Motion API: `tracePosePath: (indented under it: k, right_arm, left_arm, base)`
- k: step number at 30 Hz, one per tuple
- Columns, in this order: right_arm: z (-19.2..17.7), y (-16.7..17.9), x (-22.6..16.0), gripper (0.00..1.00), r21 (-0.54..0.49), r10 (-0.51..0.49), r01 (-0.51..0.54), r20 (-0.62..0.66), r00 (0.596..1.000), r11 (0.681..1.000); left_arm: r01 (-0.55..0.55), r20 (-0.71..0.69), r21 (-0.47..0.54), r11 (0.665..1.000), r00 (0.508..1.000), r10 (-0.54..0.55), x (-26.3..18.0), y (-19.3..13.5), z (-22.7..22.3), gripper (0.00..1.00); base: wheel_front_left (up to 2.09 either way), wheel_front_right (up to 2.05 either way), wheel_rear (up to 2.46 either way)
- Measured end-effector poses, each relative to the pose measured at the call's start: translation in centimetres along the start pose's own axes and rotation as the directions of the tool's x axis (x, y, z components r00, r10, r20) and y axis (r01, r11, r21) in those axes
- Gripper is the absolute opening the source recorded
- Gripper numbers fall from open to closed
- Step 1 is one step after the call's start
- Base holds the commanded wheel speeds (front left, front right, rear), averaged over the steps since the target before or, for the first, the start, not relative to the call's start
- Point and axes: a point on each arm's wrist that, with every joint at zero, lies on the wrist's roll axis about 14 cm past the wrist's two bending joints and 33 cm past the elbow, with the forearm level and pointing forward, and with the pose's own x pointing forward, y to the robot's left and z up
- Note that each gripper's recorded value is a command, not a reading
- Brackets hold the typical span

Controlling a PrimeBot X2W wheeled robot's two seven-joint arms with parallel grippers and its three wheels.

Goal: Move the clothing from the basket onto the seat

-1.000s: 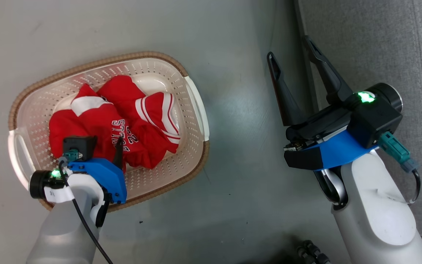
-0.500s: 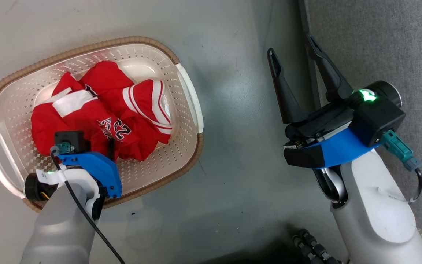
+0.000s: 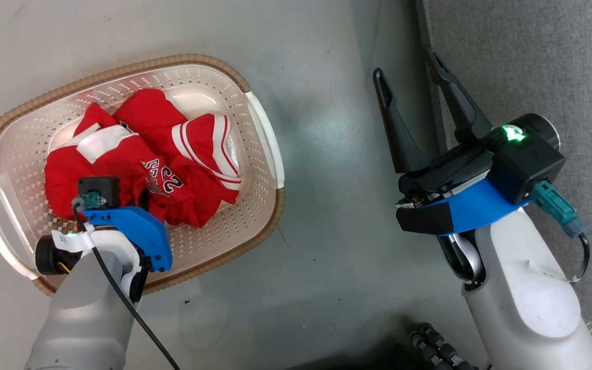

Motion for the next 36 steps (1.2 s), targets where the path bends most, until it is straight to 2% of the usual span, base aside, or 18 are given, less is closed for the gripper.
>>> tracePosePath:
  k: [10,15,24,30,36]
  right_arm:
    - [1.0,0.5,-0.1,1.00,-0.001,0.011,-0.011,0.016,1.000,1.000]
    - [3.1,0.9,-0.4,1.00,0.000,0.016,-0.016,0.050,0.999,1.000]
    - [7.0,2.2,-3.1,1.00,0.014,0.026,-0.027,0.103,0.994,1.000]
    - [8.9,3.3,-6.2,1.00,0.024,0.026,-0.029,0.128,0.991,0.999]
    - [10.9,4.1,-9.0,1.00,0.025,0.023,-0.027,0.169,0.985,0.999]
  left_arm:
    - [0.004,0.056,0.021,1.000,0.998,-0.005,-1.2,-0.5,1.5,0.00]
    - [0.008,0.077,0.101,0.995,0.997,-0.016,-3.1,-0.9,2.1,0.00]
    - [0.011,0.221,0.213,0.977,0.974,-0.059,-8.3,-3.3,5.4,0.00]
    - [0.032,0.357,0.284,0.958,0.924,-0.136,-12.7,-6.8,8.4,0.00]
    - [0.062,0.499,0.348,0.935,0.833,-0.241,-17.8,-11.0,11.7,0.00]
  base:
    - [0.00,0.00,0.00]
    - [0.00,0.00,0.00]
    - [0.00,0.00,0.00]
    - [0.00,0.00,0.00]
    - [0.00,0.00,0.00]
